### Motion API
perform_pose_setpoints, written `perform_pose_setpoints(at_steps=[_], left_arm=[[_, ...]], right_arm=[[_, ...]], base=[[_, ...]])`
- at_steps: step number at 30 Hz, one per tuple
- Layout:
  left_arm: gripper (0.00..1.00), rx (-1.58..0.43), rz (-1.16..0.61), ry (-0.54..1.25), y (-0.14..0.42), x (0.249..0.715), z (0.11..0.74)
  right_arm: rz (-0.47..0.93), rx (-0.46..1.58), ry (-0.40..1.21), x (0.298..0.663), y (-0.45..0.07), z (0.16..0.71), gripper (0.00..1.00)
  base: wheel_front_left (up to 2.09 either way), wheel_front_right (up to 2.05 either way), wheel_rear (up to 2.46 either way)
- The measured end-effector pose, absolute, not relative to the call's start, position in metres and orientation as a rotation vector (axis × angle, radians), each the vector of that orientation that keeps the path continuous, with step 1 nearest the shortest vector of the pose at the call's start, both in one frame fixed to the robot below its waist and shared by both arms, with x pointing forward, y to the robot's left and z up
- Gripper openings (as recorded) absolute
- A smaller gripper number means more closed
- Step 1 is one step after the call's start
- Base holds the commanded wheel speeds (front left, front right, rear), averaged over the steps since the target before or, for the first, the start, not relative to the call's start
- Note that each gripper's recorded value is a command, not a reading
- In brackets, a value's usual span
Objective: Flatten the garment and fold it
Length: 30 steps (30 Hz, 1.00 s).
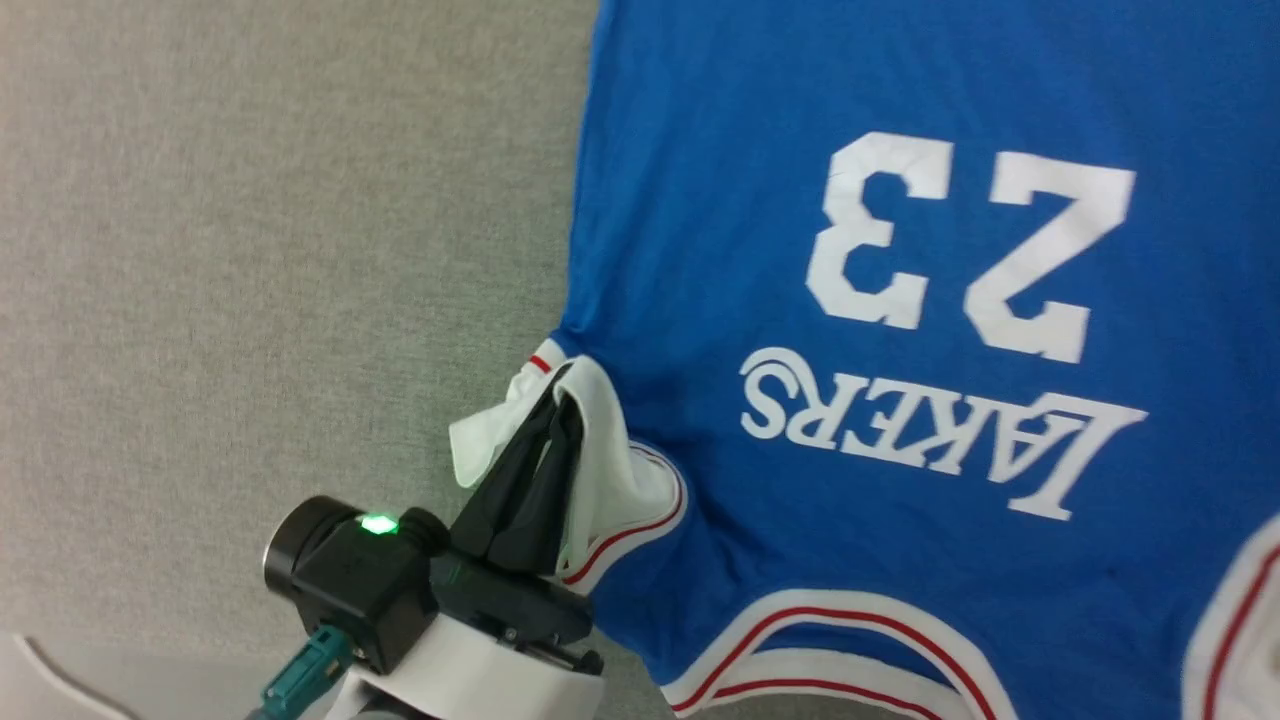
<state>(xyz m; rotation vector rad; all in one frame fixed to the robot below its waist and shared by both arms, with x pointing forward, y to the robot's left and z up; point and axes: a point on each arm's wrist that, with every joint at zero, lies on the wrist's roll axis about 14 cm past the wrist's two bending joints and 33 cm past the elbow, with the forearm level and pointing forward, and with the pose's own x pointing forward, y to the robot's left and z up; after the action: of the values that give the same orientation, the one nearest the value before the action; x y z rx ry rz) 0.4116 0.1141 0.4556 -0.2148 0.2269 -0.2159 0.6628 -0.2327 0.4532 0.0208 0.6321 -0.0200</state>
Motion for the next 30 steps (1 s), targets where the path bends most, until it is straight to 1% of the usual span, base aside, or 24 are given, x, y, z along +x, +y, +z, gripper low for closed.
perform_pose_setpoints(at_steps=[5,10,11,12,17,21,26,30], left_arm=[[0.0,-0.205,-0.203,0.266,0.116,0.415,0.437],[0.0,-0.194,-0.174,0.306,0.124,0.413,0.424],[0.0,-0.191,-0.169,0.312,0.125,0.413,0.422],[0.0,-0.188,-0.165,0.316,0.127,0.413,0.42],[0.0,-0.177,-0.159,0.317,0.13,0.413,0.418],[0.0,-0.163,-0.162,0.298,0.132,0.413,0.424],[0.0,-0.137,-0.161,0.273,0.139,0.41,0.438],[0.0,-0.137,-0.159,0.275,0.142,0.397,0.449]], right_arm=[[-0.018,0.06,0.729,0.666,-0.222,0.399,1.0],[0.0,0.085,0.795,0.667,-0.207,0.364,1.0],[0.004,0.085,0.802,0.668,-0.205,0.36,0.82],[0.003,0.086,0.802,0.669,-0.204,0.358,0.01],[0.006,0.074,0.783,0.671,-0.2,0.361,0.0],[0.06,0.087,0.753,0.668,-0.184,0.372,0.0],[0.113,0.113,0.644,0.663,-0.177,0.414,0.0],[0.121,0.118,0.553,0.641,-0.193,0.454,0.0]], base=[[0.0,0.0,0.0],[0.0,0.0,0.0],[0.0,0.0,0.0],[0.0,0.0,0.0],[0.0,0.0,0.0],[0.0,0.0,0.0],[0.0,0.0,0.0],[0.0,0.0,0.0]])
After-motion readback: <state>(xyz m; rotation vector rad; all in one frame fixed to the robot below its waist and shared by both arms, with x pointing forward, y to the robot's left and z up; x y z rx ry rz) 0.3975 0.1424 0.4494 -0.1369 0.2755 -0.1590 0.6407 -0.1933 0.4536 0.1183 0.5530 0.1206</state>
